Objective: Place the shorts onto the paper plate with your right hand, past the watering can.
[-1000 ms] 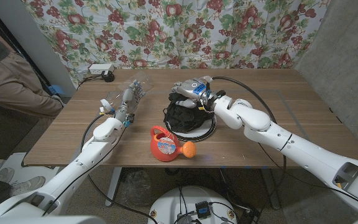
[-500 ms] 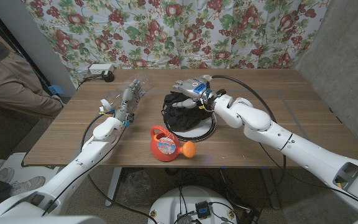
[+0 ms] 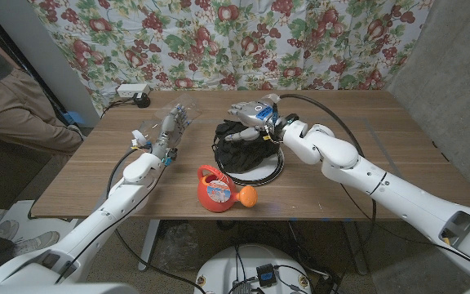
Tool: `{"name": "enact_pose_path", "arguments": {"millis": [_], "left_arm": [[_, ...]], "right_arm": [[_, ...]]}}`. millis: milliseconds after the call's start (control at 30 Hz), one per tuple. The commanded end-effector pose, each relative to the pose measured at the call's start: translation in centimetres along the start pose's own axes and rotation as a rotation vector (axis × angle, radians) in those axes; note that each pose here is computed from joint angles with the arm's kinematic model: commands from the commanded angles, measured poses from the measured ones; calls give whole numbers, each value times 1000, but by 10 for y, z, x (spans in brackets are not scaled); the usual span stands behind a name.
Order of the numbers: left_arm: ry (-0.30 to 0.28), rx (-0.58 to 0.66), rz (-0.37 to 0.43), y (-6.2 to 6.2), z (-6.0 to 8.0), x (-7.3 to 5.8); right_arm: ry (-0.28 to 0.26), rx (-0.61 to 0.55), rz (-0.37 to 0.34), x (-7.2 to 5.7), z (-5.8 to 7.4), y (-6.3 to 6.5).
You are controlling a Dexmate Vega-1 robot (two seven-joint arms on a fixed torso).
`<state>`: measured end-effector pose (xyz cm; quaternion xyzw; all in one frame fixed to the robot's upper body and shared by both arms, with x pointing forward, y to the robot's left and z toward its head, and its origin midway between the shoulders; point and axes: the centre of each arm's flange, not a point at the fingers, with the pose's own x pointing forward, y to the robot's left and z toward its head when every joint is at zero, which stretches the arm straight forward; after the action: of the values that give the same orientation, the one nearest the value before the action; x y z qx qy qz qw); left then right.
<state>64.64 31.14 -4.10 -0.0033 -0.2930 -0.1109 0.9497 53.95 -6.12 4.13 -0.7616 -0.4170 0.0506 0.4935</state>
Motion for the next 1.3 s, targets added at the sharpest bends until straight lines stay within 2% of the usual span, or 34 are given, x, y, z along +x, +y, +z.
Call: {"name": "enact_pose_path", "arguments": {"millis": [33, 767, 1300], "left_arm": [[3, 5, -4, -2, 0, 3], [4, 1, -14, -2, -1, 4], [4, 1, -35, 1, 0, 4]], "right_arm": [[-1, 18, -13, -4, -6, -9], [-24, 95, -49, -6, -13, -27], [-1, 117, -78, -9, -18, -41]]}}
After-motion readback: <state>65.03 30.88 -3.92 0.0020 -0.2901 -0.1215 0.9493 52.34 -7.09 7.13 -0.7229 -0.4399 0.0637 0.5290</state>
